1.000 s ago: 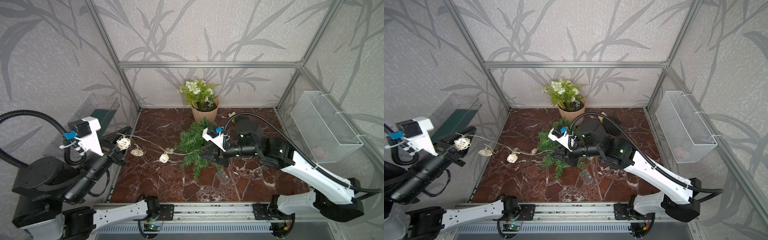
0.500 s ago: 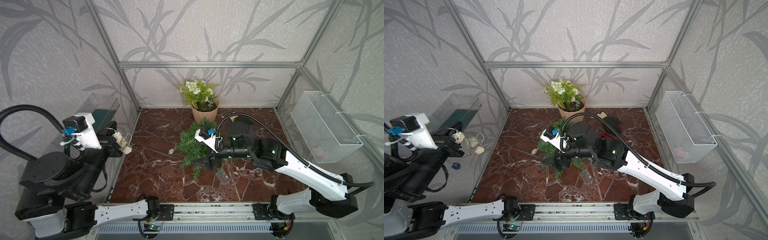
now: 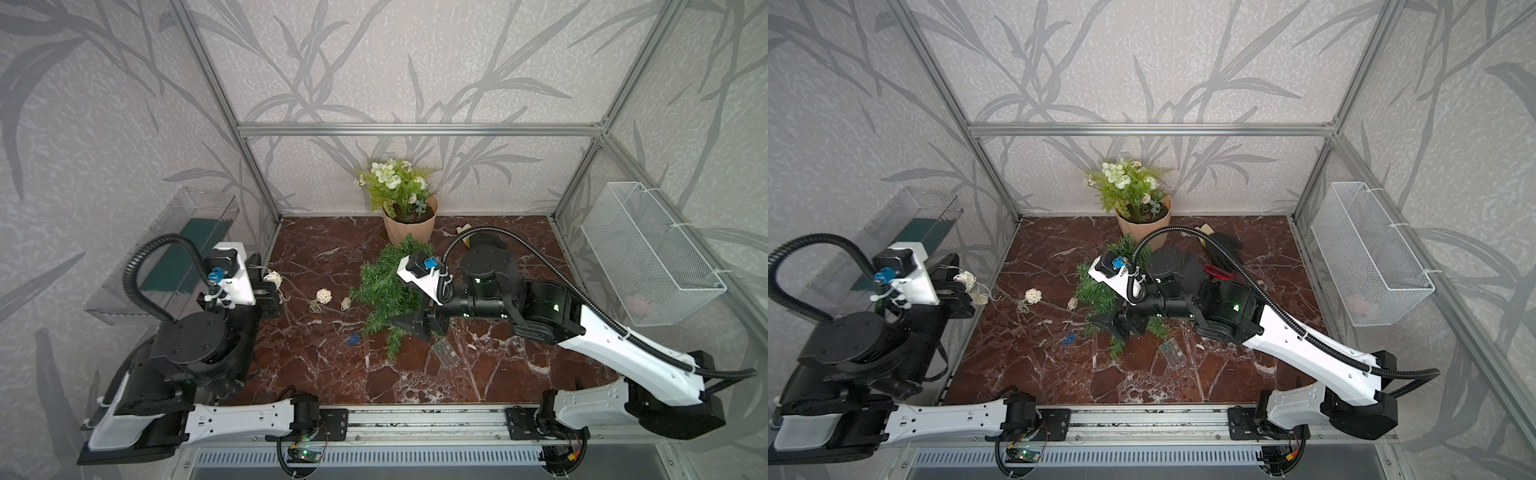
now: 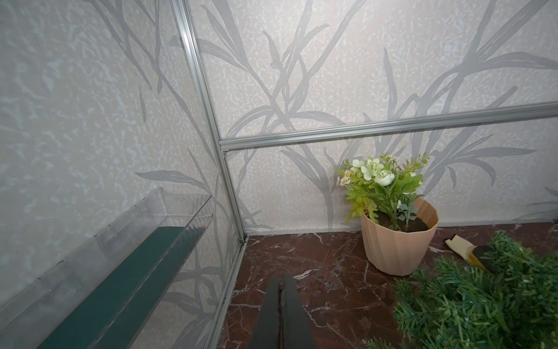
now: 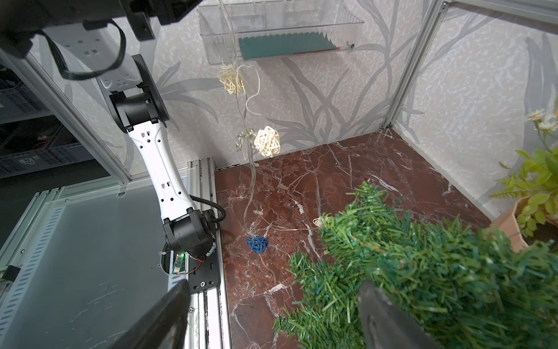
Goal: Remove string lights from the small christmas tree
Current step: Remove the light string from the Christmas tree.
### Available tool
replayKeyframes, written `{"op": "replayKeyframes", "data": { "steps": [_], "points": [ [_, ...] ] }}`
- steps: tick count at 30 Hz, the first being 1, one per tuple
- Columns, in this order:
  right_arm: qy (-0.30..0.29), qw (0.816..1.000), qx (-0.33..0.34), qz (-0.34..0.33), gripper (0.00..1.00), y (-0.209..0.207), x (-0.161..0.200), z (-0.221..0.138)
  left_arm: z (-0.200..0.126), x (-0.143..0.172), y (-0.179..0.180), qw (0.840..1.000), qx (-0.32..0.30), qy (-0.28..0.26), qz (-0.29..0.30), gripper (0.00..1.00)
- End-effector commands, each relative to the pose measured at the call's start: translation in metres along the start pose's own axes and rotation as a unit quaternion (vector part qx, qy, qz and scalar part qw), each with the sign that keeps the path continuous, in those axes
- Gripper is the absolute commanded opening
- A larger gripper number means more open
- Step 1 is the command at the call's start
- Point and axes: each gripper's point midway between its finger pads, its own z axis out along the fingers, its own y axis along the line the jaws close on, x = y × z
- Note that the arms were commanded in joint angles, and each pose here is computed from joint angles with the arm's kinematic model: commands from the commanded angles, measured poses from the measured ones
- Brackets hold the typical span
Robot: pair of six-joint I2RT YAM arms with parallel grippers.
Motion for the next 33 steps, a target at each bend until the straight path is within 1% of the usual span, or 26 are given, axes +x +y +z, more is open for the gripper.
{"op": "replayKeyframes", "data": {
  "steps": [1,6,11,14,16,18,19,20,24,26,29,33],
  "points": [
    [-0.017,1.000,0.004,0.001,0.85,0.001,-0.007,-0.012,0.001,-0.008,-0.005,0.999,-0.045,0.005,-0.001,0.00],
    [-0.023,1.000,0.003,0.004,0.85,0.002,-0.007,-0.015,0.001,-0.006,-0.002,0.999,-0.029,-0.011,-0.015,0.00],
    [-0.025,1.000,-0.011,0.009,0.85,0.006,-0.010,-0.009,-0.001,0.002,-0.007,0.999,0.024,-0.032,0.007,0.00],
    [-0.024,0.999,-0.019,0.011,0.85,0.008,-0.012,-0.005,-0.004,0.004,-0.006,0.996,0.069,-0.046,0.015,0.00],
    [-0.025,0.999,-0.020,0.011,0.85,0.008,-0.013,-0.004,-0.006,0.003,-0.001,0.994,0.086,-0.057,0.020,0.00],
    [-0.028,0.999,-0.019,0.011,0.85,0.007,-0.015,-0.004,-0.008,0.004,0.000,0.993,0.095,-0.064,0.032,0.00],
    [-0.029,0.999,-0.019,0.012,0.85,0.007,-0.015,-0.003,-0.009,0.004,0.009,0.993,0.095,-0.070,0.021,0.00],
    [-0.029,0.999,-0.020,0.013,0.85,0.008,-0.015,-0.002,-0.009,0.004,0.011,0.992,0.096,-0.075,0.020,0.00],
    [-0.018,0.999,-0.042,0.018,0.85,0.013,-0.010,0.007,-0.010,0.007,-0.003,0.988,0.111,-0.090,0.053,0.00],
    [-0.011,0.999,-0.048,0.021,0.85,0.015,-0.004,0.012,-0.010,0.007,-0.010,0.987,0.113,-0.087,0.071,0.00],
    [-0.004,0.999,-0.038,0.023,0.85,0.011,0.002,0.016,-0.007,0.006,-0.016,0.987,0.101,-0.072,0.098,0.00],
    [-0.008,0.999,-0.032,0.024,0.85,0.009,0.004,0.015,-0.007,0.007,-0.013,0.986,0.099,-0.058,0.118,0.00]
  ]
}}
